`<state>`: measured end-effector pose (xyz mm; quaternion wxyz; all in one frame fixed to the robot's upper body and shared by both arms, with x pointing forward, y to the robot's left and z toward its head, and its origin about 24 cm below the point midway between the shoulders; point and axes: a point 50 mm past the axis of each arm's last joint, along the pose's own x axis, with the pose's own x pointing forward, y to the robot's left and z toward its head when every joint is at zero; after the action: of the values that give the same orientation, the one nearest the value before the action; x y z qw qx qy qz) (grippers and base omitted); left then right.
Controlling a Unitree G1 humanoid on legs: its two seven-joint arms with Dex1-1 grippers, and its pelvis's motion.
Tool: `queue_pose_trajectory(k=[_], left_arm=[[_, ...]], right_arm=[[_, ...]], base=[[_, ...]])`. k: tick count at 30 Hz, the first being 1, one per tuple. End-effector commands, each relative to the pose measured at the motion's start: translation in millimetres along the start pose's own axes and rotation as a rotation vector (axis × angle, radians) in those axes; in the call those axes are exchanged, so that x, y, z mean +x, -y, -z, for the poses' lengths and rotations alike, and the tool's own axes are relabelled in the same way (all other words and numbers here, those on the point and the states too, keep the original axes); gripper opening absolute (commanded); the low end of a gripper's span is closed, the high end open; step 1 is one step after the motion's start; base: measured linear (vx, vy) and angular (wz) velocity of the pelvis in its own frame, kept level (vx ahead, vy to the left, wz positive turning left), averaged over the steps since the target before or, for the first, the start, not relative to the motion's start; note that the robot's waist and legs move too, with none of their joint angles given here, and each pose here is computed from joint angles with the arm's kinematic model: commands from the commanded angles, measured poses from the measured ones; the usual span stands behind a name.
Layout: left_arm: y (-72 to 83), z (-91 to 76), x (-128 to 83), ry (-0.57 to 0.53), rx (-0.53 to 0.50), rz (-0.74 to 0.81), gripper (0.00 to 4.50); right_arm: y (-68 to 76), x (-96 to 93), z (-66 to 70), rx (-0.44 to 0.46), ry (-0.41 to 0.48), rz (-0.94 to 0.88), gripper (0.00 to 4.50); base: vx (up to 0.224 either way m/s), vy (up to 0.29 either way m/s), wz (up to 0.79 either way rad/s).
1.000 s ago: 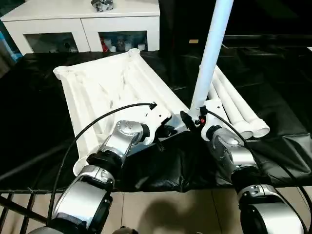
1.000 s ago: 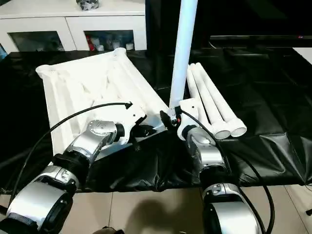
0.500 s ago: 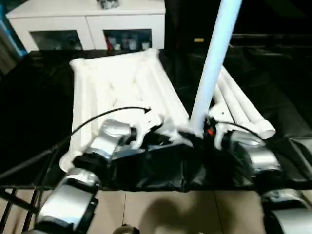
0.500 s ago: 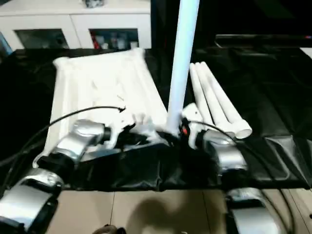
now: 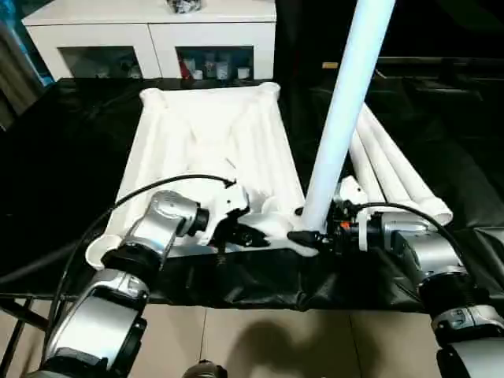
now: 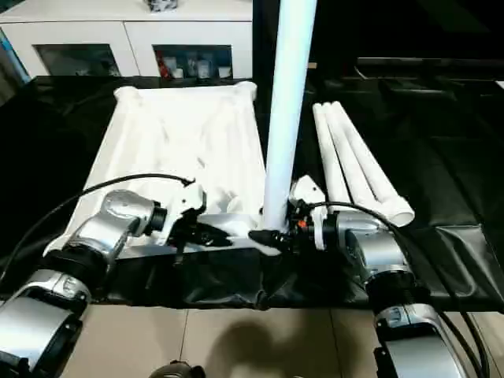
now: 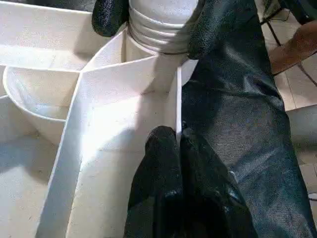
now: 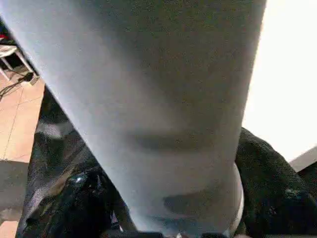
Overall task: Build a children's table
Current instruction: Rotate leg to tighten
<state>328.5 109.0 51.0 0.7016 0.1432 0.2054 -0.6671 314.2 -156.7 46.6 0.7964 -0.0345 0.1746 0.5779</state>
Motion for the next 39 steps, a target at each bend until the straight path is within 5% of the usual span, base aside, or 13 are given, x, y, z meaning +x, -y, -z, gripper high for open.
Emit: queue_pose_trajectory(k=[1, 6, 15, 18, 21, 25, 39], left_arm=[[0.8, -21.7, 13.5, 0.052, 0.065, 0.053, 0.0], [-3.0, -21.9, 20.8, 0.056, 0.036, -0.037, 0.0], [-15.4, -46.5, 57.6, 0.145, -0.04, -0.401, 0.0], [-13.6, -52.2, 65.9, 0.176, -0.044, -0.433, 0.0], [-12.5, -52.3, 67.4, 0.172, -0.032, -0.428, 0.0], [-13.0, -50.2, 60.7, 0.171, -0.007, -0.397, 0.0], [-8.9, -26.8, 17.6, 0.083, 0.09, -0.124, 0.0]], right_arm=[[-14.2, 20.5, 1.7, -0.007, -0.02, -0.111, 2.84], [0.2, 29.2, 4.0, 0.002, 0.011, 0.159, 2.78], [17.8, 57.7, 8.5, 0.184, 0.076, 0.695, 2.76], [13.1, 70.1, 2.6, 0.185, 0.124, 0.704, 2.76], [11.5, 74.8, -0.3, 0.172, 0.139, 0.699, 3.45], [12.5, 72.7, -5.0, 0.176, 0.172, 0.646, 3.73], [2.0, 23.9, -2.8, -0.071, 0.058, 0.129, 3.95]], base=[[0.0, 0.0, 0.0], [0.0, 0.0, 0.0], [0.0, 0.0, 0.0], [0.0, 0.0, 0.0], [0.0, 0.0, 0.0], [0.0, 0.0, 0.0], [0.0, 0.0, 0.0]])
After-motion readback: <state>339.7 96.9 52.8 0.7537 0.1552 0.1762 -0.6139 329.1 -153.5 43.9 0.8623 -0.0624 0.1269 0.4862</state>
